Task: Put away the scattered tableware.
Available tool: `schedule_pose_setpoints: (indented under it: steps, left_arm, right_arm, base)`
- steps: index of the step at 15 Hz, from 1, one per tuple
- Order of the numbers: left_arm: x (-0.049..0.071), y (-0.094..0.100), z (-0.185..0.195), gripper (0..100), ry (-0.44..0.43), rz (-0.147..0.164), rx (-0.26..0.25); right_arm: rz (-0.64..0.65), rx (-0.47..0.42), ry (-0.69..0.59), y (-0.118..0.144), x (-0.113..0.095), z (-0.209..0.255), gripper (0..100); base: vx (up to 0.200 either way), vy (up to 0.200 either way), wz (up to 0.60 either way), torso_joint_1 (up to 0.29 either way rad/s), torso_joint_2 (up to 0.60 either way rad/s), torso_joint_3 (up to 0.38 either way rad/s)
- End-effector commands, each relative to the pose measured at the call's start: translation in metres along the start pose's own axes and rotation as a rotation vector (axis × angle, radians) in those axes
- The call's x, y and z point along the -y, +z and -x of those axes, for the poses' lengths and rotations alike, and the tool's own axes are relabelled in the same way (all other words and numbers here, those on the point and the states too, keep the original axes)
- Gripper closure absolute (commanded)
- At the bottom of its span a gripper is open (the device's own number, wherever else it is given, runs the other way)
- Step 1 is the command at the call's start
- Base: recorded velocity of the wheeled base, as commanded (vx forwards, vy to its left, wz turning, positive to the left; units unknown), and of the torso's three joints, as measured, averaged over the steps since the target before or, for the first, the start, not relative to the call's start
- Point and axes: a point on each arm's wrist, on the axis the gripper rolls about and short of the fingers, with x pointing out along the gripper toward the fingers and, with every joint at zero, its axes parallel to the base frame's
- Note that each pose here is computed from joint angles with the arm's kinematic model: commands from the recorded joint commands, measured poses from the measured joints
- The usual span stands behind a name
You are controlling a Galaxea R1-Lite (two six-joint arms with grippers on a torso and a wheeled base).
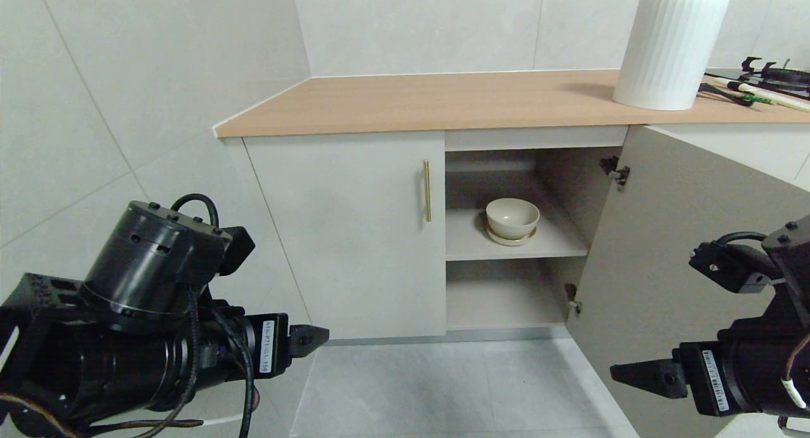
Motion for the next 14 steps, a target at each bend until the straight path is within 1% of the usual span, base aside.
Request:
schedule_pose_setpoints:
  steps: [1,3,6,10,14]
  left_arm:
    - [0.000,0.000,-0.001,0,0.002,-0.002,-0.002]
    - [0.000,0.000,-0.002,0,0.005,-0.003,-0.004]
    - [0.001,-0.001,-0.007,0,0.042,-0.008,-0.004]
    - [0.001,0.000,-0.006,0,0.042,-0.007,0.000]
    - [0.001,0.000,-0.006,0,0.042,-0.007,0.000]
  right_arm:
    - [0.001,-0.003,-0.001,0.000,0.000,0.000,0]
    - [-0.002,0.004,0.002,0.001,-0.001,0.001,0]
    - [-0.002,-0.016,-0.009,0.003,0.000,0.007,0]
    - [-0.003,-0.015,-0.012,0.003,0.001,0.009,0]
    - [0.004,-0.069,-0.047,0.000,0.003,0.013,0]
  base:
    - [0.000,0.000,0.00,0.000,0.00,0.000]
    - [0.000,0.000,0.00,0.000,0.00,0.000]
    - [0.000,-0.200,0.00,0.001,0.00,0.007]
    - [0.000,-0.200,0.00,0.006,0.00,-0.001]
    - [0.000,-0.200,0.00,0.000,0.01,0.004]
